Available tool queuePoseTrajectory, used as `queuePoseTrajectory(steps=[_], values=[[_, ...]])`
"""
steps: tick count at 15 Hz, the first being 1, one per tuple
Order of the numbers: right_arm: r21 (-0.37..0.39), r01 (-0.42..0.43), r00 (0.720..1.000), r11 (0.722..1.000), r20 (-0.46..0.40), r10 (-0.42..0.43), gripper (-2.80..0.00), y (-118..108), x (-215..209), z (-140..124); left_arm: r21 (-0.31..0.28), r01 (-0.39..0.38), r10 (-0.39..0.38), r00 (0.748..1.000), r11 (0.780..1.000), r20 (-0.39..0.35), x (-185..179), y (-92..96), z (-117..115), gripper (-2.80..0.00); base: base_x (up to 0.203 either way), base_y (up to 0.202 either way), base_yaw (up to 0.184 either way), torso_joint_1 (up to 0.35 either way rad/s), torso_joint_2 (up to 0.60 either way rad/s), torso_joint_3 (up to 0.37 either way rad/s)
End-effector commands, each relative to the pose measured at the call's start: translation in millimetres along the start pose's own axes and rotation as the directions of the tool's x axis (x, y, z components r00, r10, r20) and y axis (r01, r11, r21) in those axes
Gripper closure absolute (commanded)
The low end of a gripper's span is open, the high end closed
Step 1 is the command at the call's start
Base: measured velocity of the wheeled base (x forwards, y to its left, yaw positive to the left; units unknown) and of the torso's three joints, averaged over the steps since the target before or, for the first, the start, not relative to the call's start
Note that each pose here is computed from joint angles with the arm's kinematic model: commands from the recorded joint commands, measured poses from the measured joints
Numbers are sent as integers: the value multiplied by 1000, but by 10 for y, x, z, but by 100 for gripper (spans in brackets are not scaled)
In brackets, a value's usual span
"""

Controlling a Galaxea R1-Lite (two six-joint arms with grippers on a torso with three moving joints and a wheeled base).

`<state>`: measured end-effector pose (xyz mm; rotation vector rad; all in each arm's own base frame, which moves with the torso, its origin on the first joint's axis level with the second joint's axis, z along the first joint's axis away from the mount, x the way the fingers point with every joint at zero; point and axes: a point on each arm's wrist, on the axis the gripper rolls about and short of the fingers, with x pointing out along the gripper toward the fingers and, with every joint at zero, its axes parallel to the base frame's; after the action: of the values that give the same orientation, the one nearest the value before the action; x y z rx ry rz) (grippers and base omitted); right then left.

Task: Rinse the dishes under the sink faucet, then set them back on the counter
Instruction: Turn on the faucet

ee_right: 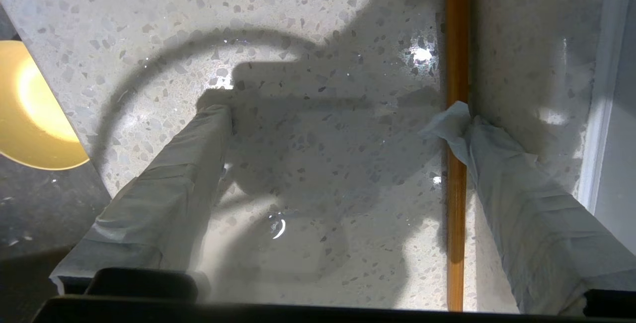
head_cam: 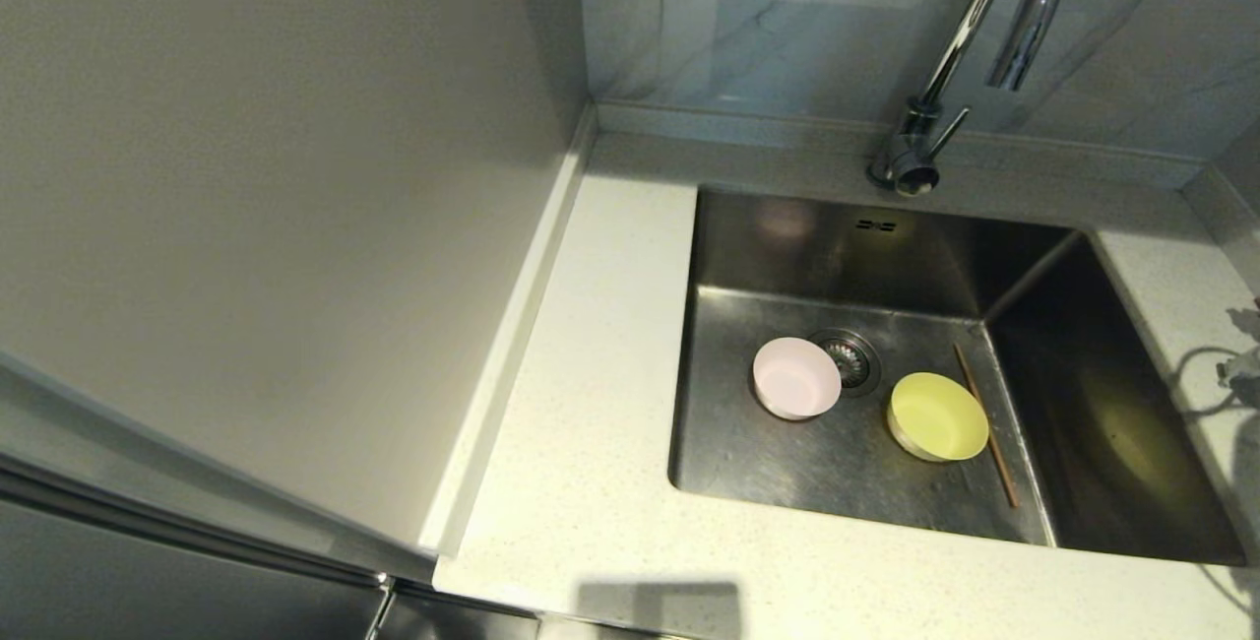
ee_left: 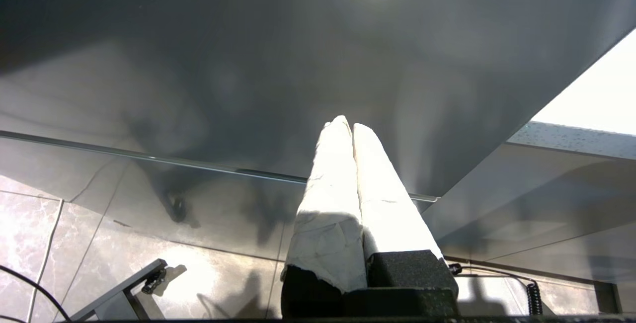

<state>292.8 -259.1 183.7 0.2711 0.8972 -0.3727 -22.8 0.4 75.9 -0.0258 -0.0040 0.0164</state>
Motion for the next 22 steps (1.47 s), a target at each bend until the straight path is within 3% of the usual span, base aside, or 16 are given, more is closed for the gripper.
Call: queuePoseTrajectory(steps=[1,5,9,13,16,18,22], values=[[-19,-57,998,998,-28,57,-280,102,-8,-21,0,0,0,1000,1000,4,-2,0,0,0,0,0,0,0,0,0],[-96,-228,970,969,-106,218,-280,304,-168,-98,0,0,0,1000,1000,4,-2,0,0,0,0,0,0,0,0,0],[-126,-275,960,953,-92,265,-280,441,-247,-60,0,0,0,1000,1000,4,-2,0,0,0,0,0,0,0,0,0],[-159,-252,968,955,-36,250,-280,431,-288,77,0,0,0,1000,1000,4,-2,0,0,0,0,0,0,0,0,0],[-193,-120,991,974,42,130,-280,369,-208,200,0,0,0,1000,1000,4,-2,0,0,0,0,0,0,0,0,0],[-201,-61,991,978,107,84,-280,299,-154,276,0,0,0,1000,1000,4,-2,0,0,0,0,0,0,0,0,0],[-197,-44,989,979,128,71,-280,231,-82,302,0,0,0,1000,1000,4,-2,0,0,0,0,0,0,0,0,0]])
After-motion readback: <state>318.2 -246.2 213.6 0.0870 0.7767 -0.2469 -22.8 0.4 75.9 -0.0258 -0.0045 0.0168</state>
